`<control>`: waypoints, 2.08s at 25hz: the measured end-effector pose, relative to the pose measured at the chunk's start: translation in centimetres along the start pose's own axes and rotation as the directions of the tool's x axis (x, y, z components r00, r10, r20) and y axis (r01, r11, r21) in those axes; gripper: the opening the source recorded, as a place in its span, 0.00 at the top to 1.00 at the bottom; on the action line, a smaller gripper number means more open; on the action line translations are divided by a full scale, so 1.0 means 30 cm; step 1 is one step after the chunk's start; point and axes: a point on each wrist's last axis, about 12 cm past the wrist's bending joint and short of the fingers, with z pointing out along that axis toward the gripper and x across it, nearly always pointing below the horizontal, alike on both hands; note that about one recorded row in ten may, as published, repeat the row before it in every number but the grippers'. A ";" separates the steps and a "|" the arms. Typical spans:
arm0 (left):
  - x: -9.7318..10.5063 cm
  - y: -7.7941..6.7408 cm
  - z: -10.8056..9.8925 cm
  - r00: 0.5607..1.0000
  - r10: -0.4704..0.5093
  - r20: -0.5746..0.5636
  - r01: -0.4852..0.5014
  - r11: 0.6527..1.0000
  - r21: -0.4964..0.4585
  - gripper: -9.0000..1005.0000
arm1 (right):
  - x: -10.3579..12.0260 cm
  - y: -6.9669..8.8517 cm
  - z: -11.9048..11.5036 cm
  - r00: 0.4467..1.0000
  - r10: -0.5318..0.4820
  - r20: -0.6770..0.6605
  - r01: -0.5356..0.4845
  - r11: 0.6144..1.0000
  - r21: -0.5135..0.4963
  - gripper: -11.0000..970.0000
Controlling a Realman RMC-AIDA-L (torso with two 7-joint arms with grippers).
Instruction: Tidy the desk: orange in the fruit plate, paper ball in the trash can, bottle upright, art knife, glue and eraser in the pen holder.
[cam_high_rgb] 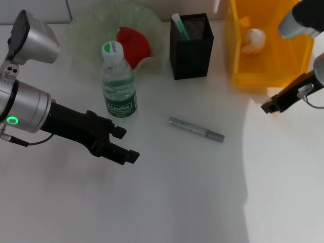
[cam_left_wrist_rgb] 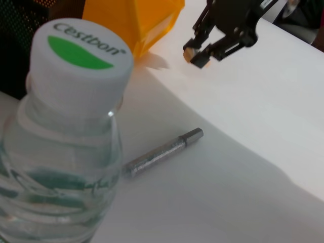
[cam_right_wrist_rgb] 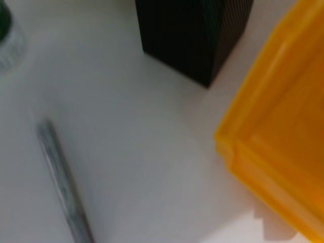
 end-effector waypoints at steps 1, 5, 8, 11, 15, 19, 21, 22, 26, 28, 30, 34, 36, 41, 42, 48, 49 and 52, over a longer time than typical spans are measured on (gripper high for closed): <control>0.000 0.000 0.000 1.000 0.000 0.000 0.000 1.000 0.000 0.16 | -0.015 0.005 -0.035 0.999 -0.001 0.052 0.001 1.000 -0.011 0.74; 0.001 0.000 0.000 1.000 -0.001 0.000 0.001 1.000 0.000 0.16 | -0.054 0.000 -0.171 0.936 0.046 0.350 -0.021 0.997 -0.075 0.74; 0.003 0.000 0.000 1.000 -0.001 0.000 0.001 1.000 0.000 0.16 | -0.068 -0.039 -0.239 0.779 0.141 0.611 -0.061 0.987 -0.150 0.74; 0.007 -0.001 0.001 1.000 -0.002 0.002 0.002 1.000 0.000 0.16 | -0.078 -0.076 -0.204 0.581 0.278 0.765 -0.113 0.958 -0.262 0.73; 0.008 -0.001 0.001 1.000 -0.004 0.004 0.004 1.000 0.000 0.16 | -0.109 -0.079 -0.071 0.476 0.404 0.781 -0.149 0.913 -0.380 0.73; 0.010 0.000 -0.001 1.000 -0.008 0.009 0.008 1.000 -0.002 0.16 | -0.164 -0.060 0.040 0.501 0.449 0.739 -0.203 0.892 -0.404 0.73; 0.011 0.000 -0.002 1.000 -0.010 0.011 0.010 1.000 -0.002 0.16 | -0.176 -0.058 0.050 0.508 0.444 0.738 -0.212 0.895 -0.393 0.73; 0.011 0.000 -0.002 1.000 -0.010 0.011 0.010 1.000 -0.002 0.16 | -0.186 -0.057 0.059 0.514 0.439 0.737 -0.221 0.898 -0.381 0.73; 0.015 0.002 0.002 1.000 -0.014 0.010 0.014 1.000 -0.003 0.16 | -0.231 -0.054 0.066 0.538 0.398 0.743 -0.219 0.917 -0.332 0.72; 0.015 0.002 0.004 1.000 -0.014 0.009 0.014 1.000 -0.003 0.16 | -0.240 -0.062 0.062 0.550 0.384 0.742 -0.210 0.923 -0.322 0.72; 0.018 0.005 0.006 1.000 -0.020 0.008 0.020 1.000 -0.002 0.16 | -0.233 -0.070 0.050 0.557 0.374 0.741 -0.191 0.926 -0.325 0.68; 0.024 0.006 0.007 1.000 -0.026 0.008 0.026 1.000 -0.005 0.16 | -0.193 -0.090 0.020 0.561 0.365 0.743 -0.148 0.927 -0.344 0.51; 0.025 0.006 0.007 1.000 -0.028 0.005 0.028 1.000 -0.005 0.16 | -0.167 -0.106 -0.011 0.559 0.358 0.748 -0.121 0.928 -0.353 0.46; 0.028 0.005 0.005 1.000 -0.030 -0.003 0.030 1.000 -0.001 0.16 | -0.139 -0.109 -0.180 0.677 0.258 0.689 0.016 0.931 -0.365 0.34; 0.028 0.005 0.005 1.000 -0.029 -0.004 0.029 1.000 -0.001 0.16 | -0.147 -0.093 -0.220 0.741 0.200 0.641 0.052 0.935 -0.352 0.34; 0.024 0.006 0.003 1.000 -0.021 -0.007 0.021 1.000 -0.003 0.16 | -0.202 0.027 -0.278 0.979 -0.060 0.195 0.115 0.953 -0.281 0.35; 0.020 0.007 0.000 1.000 -0.017 -0.008 0.017 1.000 -0.006 0.16 | -0.214 0.072 -0.240 0.989 -0.116 0.095 0.137 0.956 -0.259 0.35; 0.020 0.007 -0.001 1.000 -0.017 -0.008 0.017 1.000 -0.006 0.16 | -0.221 0.115 -0.192 0.986 -0.168 0.015 0.167 0.960 -0.225 0.35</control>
